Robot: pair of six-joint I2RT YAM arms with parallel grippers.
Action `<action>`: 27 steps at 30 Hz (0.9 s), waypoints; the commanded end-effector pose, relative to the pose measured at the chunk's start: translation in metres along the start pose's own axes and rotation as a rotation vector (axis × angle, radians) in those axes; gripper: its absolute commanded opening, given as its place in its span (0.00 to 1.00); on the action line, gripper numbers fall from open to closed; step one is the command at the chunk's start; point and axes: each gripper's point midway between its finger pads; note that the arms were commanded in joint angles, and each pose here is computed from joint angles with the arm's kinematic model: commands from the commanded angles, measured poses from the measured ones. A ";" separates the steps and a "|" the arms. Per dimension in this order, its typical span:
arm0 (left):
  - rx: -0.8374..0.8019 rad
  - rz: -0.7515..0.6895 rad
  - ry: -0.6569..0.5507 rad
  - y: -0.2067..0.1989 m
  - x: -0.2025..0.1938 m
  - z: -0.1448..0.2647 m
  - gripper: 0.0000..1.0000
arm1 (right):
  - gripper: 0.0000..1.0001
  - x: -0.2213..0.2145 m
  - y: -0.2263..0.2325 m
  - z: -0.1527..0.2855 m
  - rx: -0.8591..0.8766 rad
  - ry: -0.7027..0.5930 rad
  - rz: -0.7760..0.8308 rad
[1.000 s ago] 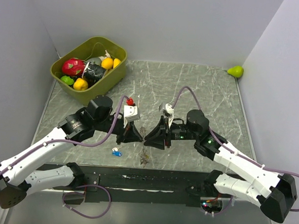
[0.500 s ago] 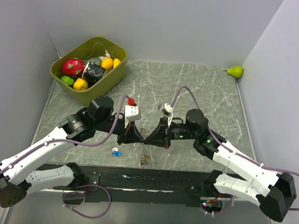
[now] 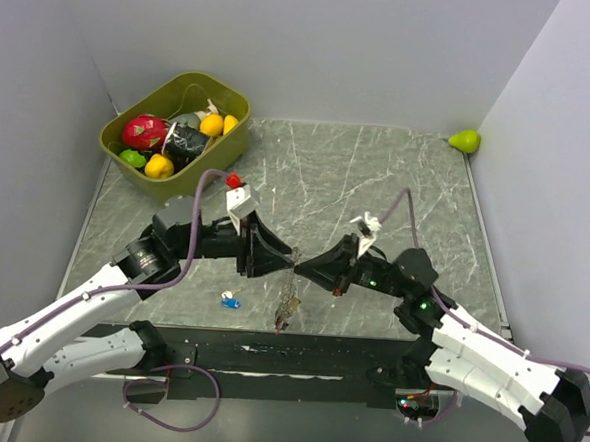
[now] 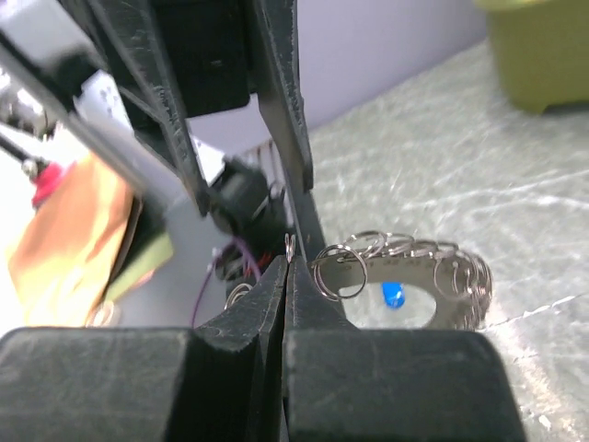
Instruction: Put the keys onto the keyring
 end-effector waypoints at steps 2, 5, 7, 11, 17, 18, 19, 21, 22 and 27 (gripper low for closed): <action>-0.072 0.039 -0.225 -0.010 0.042 0.008 0.46 | 0.00 0.066 0.035 0.019 0.080 -0.344 0.076; -0.136 0.058 -0.274 -0.015 0.046 0.014 0.45 | 0.00 0.068 0.037 0.027 0.092 -0.393 0.070; -0.167 0.069 -0.284 -0.017 0.043 0.016 0.45 | 0.00 0.071 0.038 0.030 0.097 -0.425 0.062; -0.204 0.111 -0.309 -0.019 0.043 0.013 0.43 | 0.00 0.077 0.043 0.040 0.126 -0.499 0.046; -0.251 0.135 -0.350 -0.019 0.047 0.009 0.39 | 0.00 0.084 0.048 0.049 0.151 -0.566 0.032; -0.256 0.141 -0.353 -0.019 0.047 0.008 0.38 | 0.00 0.084 0.047 0.049 0.151 -0.569 0.030; -0.265 0.154 -0.358 -0.018 0.047 0.006 0.37 | 0.00 0.086 0.049 0.051 0.155 -0.581 0.031; -0.279 0.155 -0.359 -0.020 0.048 0.003 0.37 | 0.00 0.087 0.049 0.052 0.160 -0.589 0.023; -0.285 0.158 -0.349 -0.020 0.046 -0.002 0.37 | 0.00 0.087 0.050 0.053 0.162 -0.593 0.024; -0.294 0.158 -0.328 -0.021 0.044 -0.016 0.39 | 0.00 0.088 0.051 0.052 0.172 -0.594 0.024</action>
Point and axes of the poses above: each gripper's point midway between its finger pads, its own z axis back along the fingers, its own y axis along the line the jaws close on, x = y × z, and after that the axes turned 12 degrees about -z, right-handed
